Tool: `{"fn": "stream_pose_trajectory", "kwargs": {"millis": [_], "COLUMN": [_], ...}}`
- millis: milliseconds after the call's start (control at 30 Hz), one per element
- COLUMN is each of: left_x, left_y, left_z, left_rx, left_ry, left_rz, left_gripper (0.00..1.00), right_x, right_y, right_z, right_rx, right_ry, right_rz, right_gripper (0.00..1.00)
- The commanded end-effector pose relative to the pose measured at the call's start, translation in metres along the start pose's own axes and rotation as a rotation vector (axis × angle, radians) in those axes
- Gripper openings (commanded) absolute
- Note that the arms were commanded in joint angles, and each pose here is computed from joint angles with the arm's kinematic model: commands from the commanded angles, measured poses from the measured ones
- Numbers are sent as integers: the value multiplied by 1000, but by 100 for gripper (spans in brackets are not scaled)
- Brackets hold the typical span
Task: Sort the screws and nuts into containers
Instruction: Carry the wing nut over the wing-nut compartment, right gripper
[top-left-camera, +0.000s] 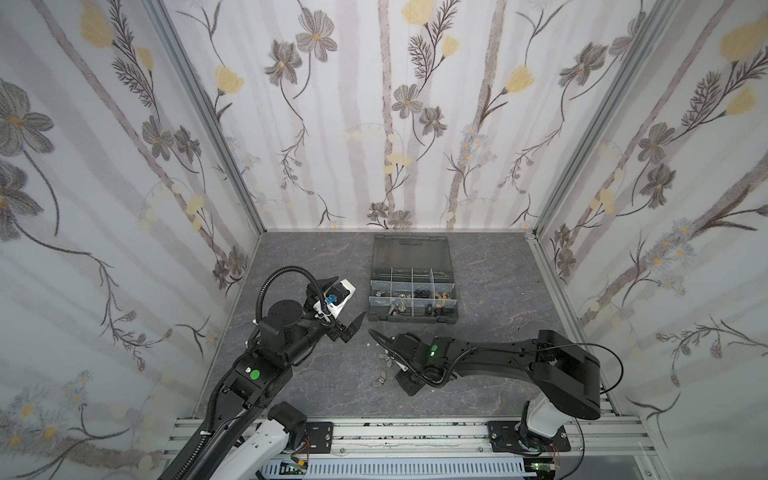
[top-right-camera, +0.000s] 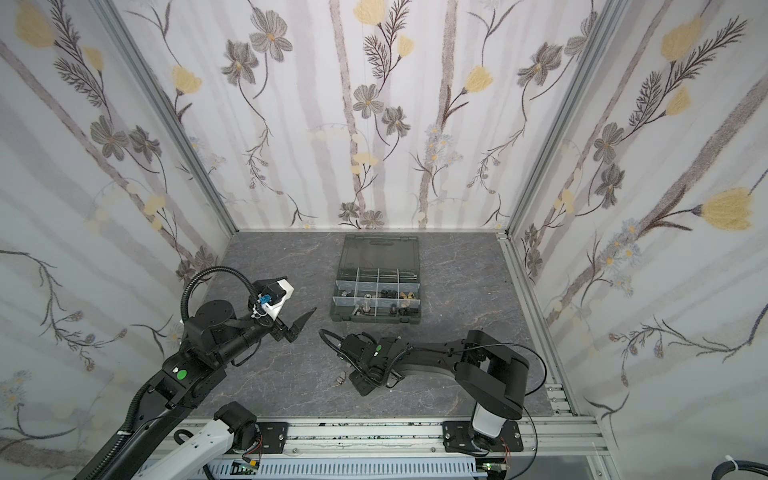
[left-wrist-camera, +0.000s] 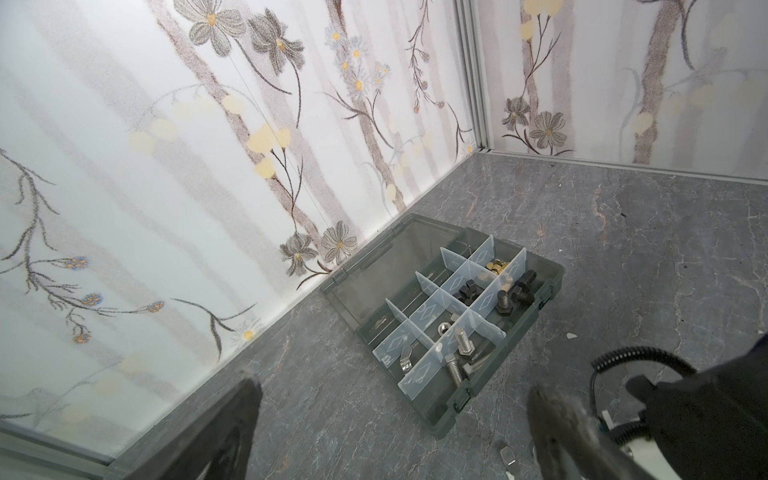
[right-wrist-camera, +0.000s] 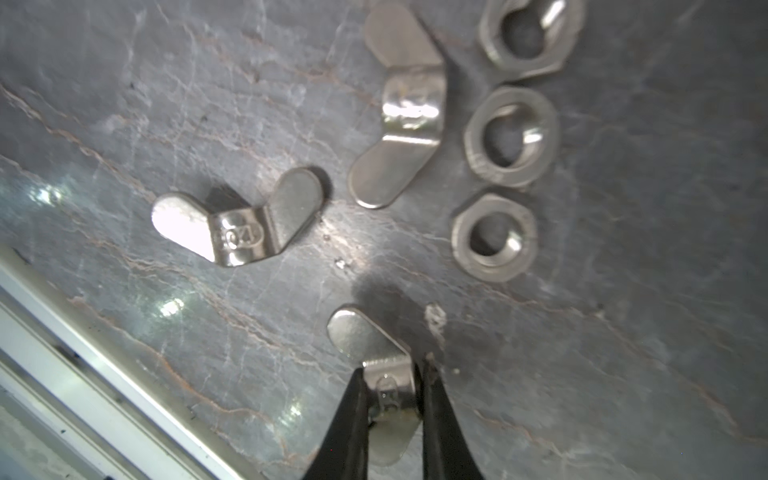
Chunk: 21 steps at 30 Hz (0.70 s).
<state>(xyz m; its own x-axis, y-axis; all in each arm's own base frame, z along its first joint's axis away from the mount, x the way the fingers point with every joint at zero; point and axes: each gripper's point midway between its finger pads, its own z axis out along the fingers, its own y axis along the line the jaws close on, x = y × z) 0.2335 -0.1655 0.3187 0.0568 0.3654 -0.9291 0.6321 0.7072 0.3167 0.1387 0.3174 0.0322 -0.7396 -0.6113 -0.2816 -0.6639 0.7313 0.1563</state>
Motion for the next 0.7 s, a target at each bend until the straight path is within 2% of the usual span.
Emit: {"fn": "stream_pose_trajectory", "kwargs": {"millis": [0, 100, 333, 500, 667], "left_x": [-7, -7, -9, -11, -11], "left_y": [4, 3, 5, 7, 6], "left_z": [0, -1, -1, -1, 0], "left_rx": [-16, -11, -16, -23, -21], "left_ry": [-19, -22, -23, -23, -24], "left_rz": [19, 16, 14, 19, 23], "left_gripper": [100, 100, 100, 100, 100], "right_x": [-21, -56, -141, -192, -232], "right_y": [-12, -29, -78, -103, -106], "right_z": [-23, -52, -105, -99, -81], "right_rx": [-23, -27, 57, 116, 122], "right_ry": [-84, -185, -358, -386, -392], "right_rz": [67, 102, 125, 97, 54], "right_gripper": [11, 12, 16, 15, 13]}}
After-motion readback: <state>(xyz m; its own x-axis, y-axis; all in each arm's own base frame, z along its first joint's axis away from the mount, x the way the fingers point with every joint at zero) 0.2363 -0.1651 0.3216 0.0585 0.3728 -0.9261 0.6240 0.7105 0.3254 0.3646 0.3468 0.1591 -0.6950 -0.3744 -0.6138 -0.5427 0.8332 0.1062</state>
